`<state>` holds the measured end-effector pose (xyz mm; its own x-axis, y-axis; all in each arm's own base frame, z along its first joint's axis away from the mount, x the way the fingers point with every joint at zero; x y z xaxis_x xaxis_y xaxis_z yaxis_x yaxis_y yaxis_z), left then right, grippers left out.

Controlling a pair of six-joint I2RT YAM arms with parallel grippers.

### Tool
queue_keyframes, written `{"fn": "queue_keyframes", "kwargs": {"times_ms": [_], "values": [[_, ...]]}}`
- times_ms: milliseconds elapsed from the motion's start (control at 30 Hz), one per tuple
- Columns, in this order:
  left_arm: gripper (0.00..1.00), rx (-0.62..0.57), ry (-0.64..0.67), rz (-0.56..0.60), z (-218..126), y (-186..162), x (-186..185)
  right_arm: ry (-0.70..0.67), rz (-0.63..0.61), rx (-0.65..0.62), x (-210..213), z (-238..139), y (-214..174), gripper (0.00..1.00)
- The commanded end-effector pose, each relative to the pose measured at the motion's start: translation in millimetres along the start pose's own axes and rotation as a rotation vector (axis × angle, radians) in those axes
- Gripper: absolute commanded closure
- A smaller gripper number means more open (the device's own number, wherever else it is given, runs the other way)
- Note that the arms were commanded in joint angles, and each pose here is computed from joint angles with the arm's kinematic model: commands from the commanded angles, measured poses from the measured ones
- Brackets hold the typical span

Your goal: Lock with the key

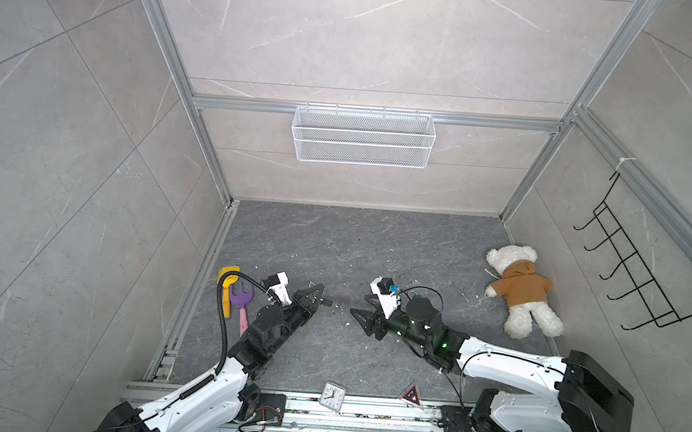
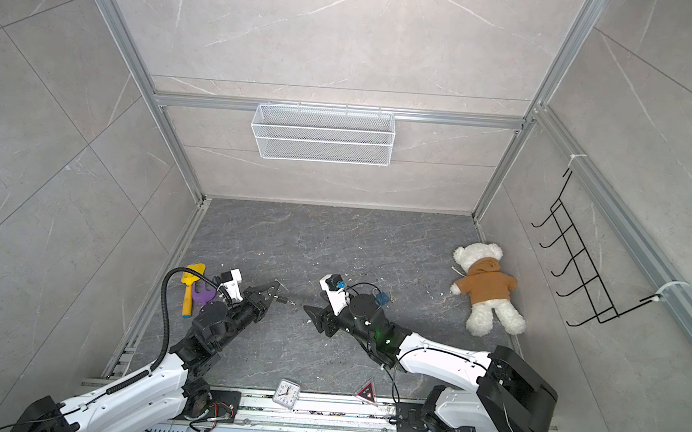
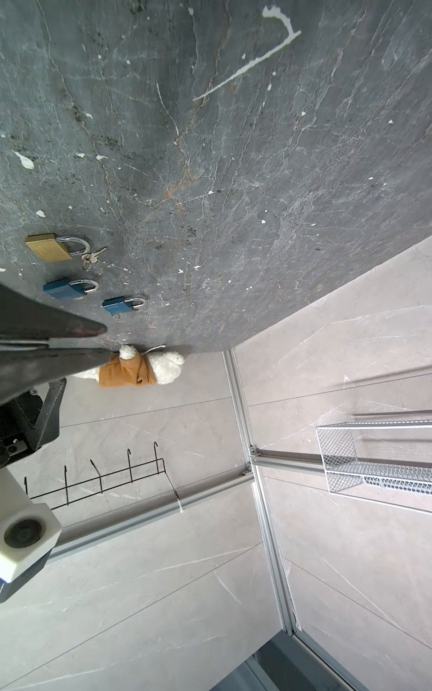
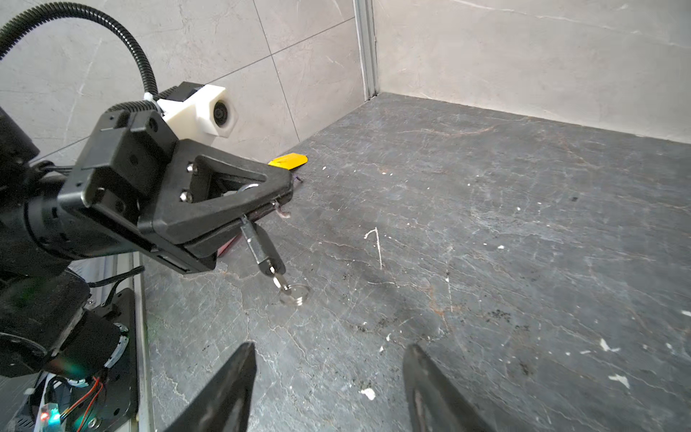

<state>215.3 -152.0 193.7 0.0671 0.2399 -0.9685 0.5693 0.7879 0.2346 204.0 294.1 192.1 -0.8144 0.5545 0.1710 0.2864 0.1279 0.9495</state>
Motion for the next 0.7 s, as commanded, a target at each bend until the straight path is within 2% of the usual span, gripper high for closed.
{"fn": "queue_keyframes", "kwargs": {"times_ms": [0,267,667], "values": [[1.0,-0.001,-0.126,-0.007,2,5,-36,0.046,0.04,-0.049,5,4,9,0.38],[1.0,0.053,-0.157,-0.008,6,-1,-45,0.099,0.05,-0.038,11,15,10,0.4],[1.0,0.085,-0.167,-0.01,11,-6,-46,0.218,0.03,-0.017,26,39,15,0.52]]}}
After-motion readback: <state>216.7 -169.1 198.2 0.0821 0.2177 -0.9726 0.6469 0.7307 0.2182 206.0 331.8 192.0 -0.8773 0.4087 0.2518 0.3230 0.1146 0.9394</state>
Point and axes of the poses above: each gripper's point midway between its finger pads, its own z axis out along the fingers, its own x axis along the line the jaws close on, y = z × x, the point moved 5 cm from there along -z, back along the fingers, and after that the axes turned 4 degrees about -z, right-handed, at the moved point
